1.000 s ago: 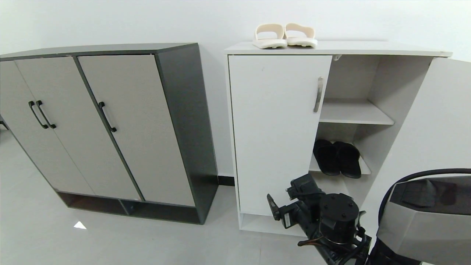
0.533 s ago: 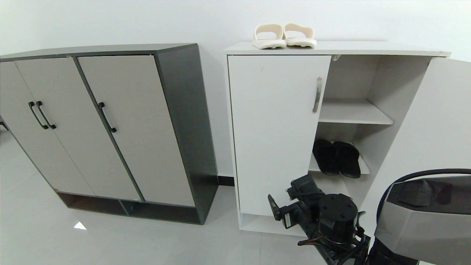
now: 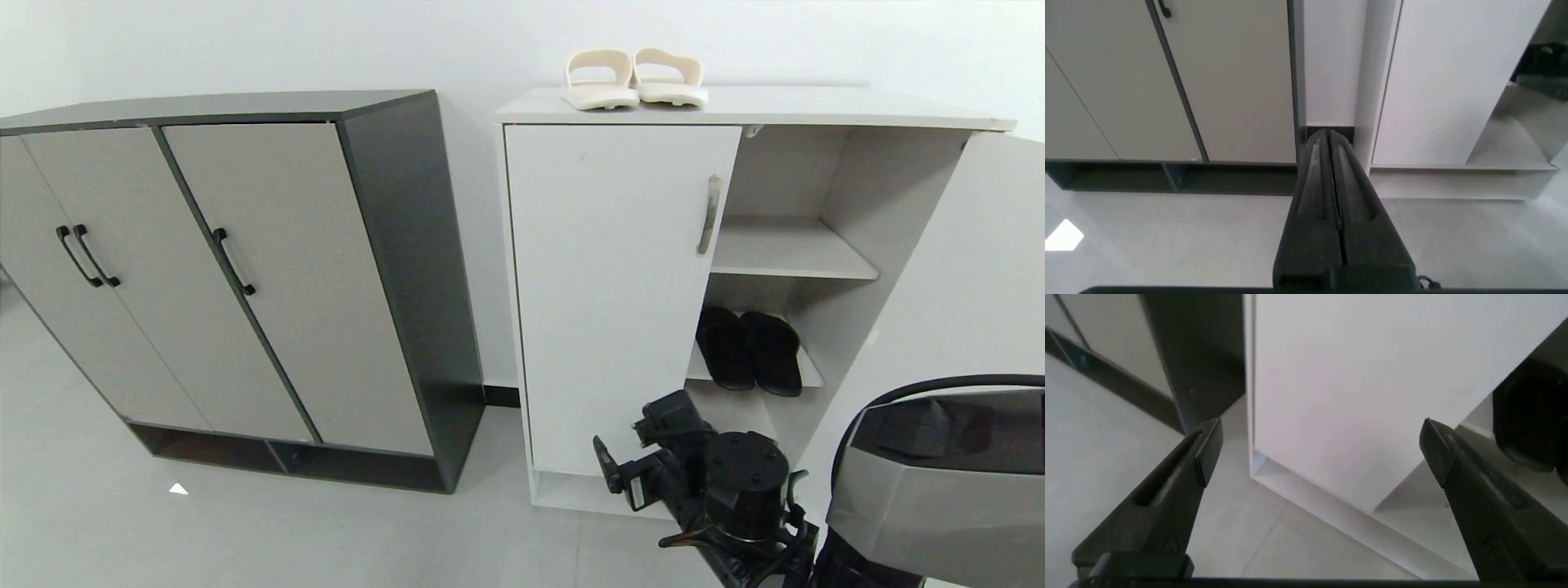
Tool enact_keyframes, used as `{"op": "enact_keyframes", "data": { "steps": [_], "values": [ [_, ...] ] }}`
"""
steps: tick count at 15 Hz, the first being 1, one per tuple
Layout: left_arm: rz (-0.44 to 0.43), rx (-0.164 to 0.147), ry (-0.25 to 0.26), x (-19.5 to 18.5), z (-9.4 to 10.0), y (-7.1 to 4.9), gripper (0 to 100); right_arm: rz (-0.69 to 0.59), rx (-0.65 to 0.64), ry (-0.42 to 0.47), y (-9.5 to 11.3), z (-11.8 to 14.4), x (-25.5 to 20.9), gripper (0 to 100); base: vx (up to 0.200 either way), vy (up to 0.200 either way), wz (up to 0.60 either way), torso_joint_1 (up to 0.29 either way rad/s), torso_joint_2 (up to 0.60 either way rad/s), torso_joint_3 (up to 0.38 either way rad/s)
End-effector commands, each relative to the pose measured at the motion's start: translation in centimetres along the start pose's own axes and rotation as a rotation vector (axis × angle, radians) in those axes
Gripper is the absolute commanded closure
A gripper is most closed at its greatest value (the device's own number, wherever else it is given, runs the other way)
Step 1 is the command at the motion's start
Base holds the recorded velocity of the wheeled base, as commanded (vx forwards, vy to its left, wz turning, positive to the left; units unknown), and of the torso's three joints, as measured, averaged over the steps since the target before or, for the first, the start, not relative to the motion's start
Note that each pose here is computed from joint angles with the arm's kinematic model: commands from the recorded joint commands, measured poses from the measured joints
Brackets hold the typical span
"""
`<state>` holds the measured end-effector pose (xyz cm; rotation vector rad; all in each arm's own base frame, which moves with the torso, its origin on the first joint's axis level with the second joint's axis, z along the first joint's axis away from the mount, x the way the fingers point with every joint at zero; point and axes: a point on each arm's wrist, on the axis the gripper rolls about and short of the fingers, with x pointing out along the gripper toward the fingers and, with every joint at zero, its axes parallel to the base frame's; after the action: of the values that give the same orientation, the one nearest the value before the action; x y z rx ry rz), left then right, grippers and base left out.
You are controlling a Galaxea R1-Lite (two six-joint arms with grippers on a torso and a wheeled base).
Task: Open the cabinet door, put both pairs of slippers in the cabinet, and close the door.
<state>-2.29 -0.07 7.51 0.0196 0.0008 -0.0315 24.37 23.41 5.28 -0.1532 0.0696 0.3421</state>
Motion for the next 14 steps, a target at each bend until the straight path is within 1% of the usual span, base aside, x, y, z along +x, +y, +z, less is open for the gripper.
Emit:
{"op": "enact_keyframes", "data": {
  "steps": [1, 3, 7, 14],
  "values": [
    [-0.001, 0.0, -0.001, 0.01, 0.03, 0.0, 100, 0.003, 0.002, -0.005, 0.09, 0.07, -0.04, 0, 0.0, 0.0, 0.0, 0.051, -0.56, -0.373],
    [-0.001, 0.0, -0.001, 0.01, 0.03, 0.0, 100, 0.003, 0.002, -0.005, 0.09, 0.07, -0.04, 0, 0.0, 0.0, 0.0, 0.053, -0.53, -0.356],
    [-0.001, 0.0, -0.001, 0.01, 0.03, 0.0, 100, 0.003, 0.003, -0.006, 0.08, 0.12, -0.05, 0, 0.0, 0.0, 0.0, 0.117, -0.47, -0.347],
    [-0.001, 0.0, -0.001, 0.01, 0.03, 0.0, 100, -0.002, 0.005, -0.009, -0.09, 0.05, -0.28, 0, 0.0, 0.0, 0.0, 0.159, -0.47, -0.321]
  ]
}}
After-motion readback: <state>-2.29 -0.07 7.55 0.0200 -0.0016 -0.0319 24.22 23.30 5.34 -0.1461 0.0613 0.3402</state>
